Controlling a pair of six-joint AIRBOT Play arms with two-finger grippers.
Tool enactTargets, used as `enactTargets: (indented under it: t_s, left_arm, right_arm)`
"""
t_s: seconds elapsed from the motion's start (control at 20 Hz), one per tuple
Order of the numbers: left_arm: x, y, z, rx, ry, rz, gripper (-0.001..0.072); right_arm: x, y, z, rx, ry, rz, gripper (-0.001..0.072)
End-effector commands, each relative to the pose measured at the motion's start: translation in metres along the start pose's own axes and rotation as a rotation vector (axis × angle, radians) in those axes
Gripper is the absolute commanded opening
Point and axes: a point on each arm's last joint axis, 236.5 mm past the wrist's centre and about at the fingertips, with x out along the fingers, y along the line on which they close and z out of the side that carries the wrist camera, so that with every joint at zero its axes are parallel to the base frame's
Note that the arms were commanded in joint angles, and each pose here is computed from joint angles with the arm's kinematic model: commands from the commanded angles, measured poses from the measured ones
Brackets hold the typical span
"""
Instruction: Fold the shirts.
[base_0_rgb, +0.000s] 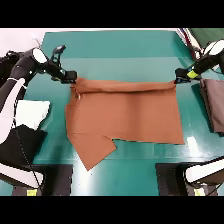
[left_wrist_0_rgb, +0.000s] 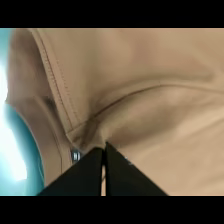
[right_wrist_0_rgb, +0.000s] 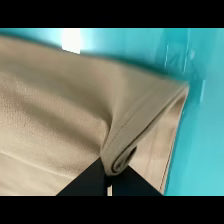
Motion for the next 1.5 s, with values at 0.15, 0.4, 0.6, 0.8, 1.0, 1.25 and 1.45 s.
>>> enactTargets:
  t_s: [0.15,0.4,0.6,0.8,1.0,1.25,1.45]
  left_arm:
    - [0.023,0.008,-0.051,-0.083,0.141,-0.011,0.0409]
    - [-0.044,0.021,-0.076,-0.094,0.125,0.101,0.0528]
    - [-0.056,0.012,-0.189,-0.192,0.219,0.087,0.0528]
    - [-0.046,-0.015,-0.289,-0.334,0.278,-0.030,0.0528]
    - [-0.026,-0.022,-0.317,-0.409,0.279,-0.085,0.0528]
    - [-0.018,-0.042,-0.290,-0.426,0.156,-0.206,0.0527]
    - [-0.018,-0.042,-0.291,-0.416,0.160,-0.208,0.0202]
  right_arm:
    - [0.028,-0.003,-0.040,0.038,0.100,0.019,0.0335]
    - [-0.025,-0.009,-0.064,0.037,0.056,0.011,0.0336]
    - [-0.039,-0.011,-0.094,0.066,-0.008,-0.003,0.0336]
    - [-0.035,-0.001,-0.106,0.071,-0.030,0.020,0.0336]
    - [-0.037,0.022,-0.101,0.084,-0.049,0.119,0.0336]
    - [-0.039,0.034,-0.101,0.093,-0.052,0.171,0.0336]
    - [-0.045,0.031,-0.110,0.077,-0.030,0.161,0.0336]
